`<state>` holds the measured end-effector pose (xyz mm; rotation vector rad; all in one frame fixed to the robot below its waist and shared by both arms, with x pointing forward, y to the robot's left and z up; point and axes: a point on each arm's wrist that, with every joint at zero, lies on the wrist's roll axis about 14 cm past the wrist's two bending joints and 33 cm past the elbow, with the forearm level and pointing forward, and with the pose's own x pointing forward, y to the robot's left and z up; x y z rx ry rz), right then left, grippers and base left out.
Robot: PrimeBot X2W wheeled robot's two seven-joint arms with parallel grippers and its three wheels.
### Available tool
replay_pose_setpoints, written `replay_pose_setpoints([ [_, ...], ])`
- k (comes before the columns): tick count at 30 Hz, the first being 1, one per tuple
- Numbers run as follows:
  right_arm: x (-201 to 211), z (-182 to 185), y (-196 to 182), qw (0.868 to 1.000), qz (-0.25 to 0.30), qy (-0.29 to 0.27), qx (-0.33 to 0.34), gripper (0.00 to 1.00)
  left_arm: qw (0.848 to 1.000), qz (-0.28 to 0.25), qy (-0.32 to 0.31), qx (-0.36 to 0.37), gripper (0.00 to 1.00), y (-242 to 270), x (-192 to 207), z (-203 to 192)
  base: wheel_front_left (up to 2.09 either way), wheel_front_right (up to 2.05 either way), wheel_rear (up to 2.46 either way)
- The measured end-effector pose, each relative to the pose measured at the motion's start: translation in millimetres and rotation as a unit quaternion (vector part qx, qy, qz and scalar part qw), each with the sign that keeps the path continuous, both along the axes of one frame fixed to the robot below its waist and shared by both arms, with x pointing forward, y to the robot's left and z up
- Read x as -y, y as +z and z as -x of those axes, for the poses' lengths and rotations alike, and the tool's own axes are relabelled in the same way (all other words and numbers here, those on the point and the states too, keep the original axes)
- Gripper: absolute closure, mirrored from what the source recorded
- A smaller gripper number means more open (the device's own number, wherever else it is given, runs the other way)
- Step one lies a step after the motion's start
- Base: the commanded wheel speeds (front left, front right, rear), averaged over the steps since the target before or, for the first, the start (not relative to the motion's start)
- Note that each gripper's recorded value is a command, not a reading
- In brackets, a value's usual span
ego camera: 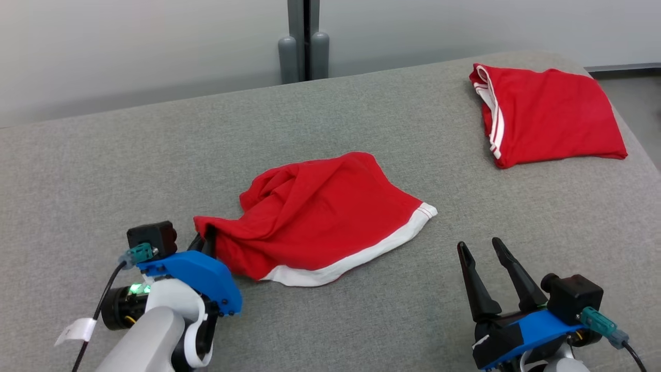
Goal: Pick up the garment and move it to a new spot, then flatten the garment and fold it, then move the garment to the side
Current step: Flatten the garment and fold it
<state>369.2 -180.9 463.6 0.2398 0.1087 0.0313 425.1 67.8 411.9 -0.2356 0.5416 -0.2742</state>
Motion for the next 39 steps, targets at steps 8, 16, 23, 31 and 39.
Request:
replay_pose_setpoints([
  [8,19,6,-5,1.000,0.007,-0.027,-0.009,0.00,0.999,-0.010,0.004,0.030,1.00,-14,13,-41,0.00,0.00,0.00],
  [16,23,3,-7,0.999,0.009,-0.033,-0.012,0.00,0.996,-0.019,0.031,0.081,1.00,-5,5,-72,0.00,0.00,0.00],
  [23,18,-1,-3,1.000,0.006,-0.025,-0.003,0.00,0.996,0.006,0.029,0.082,0.00,-2,5,-66,0.00,0.00,0.00],
  [31,1,-6,2,1.000,-0.001,-0.001,0.006,0.00,0.997,0.026,0.037,0.068,0.00,-11,-12,-28,0.00,0.00,0.00],
  [39,-9,-9,2,1.000,-0.006,0.013,0.007,0.00,0.999,0.032,-0.013,0.040,0.00,-26,-9,-1,0.00,0.00,0.00],
])
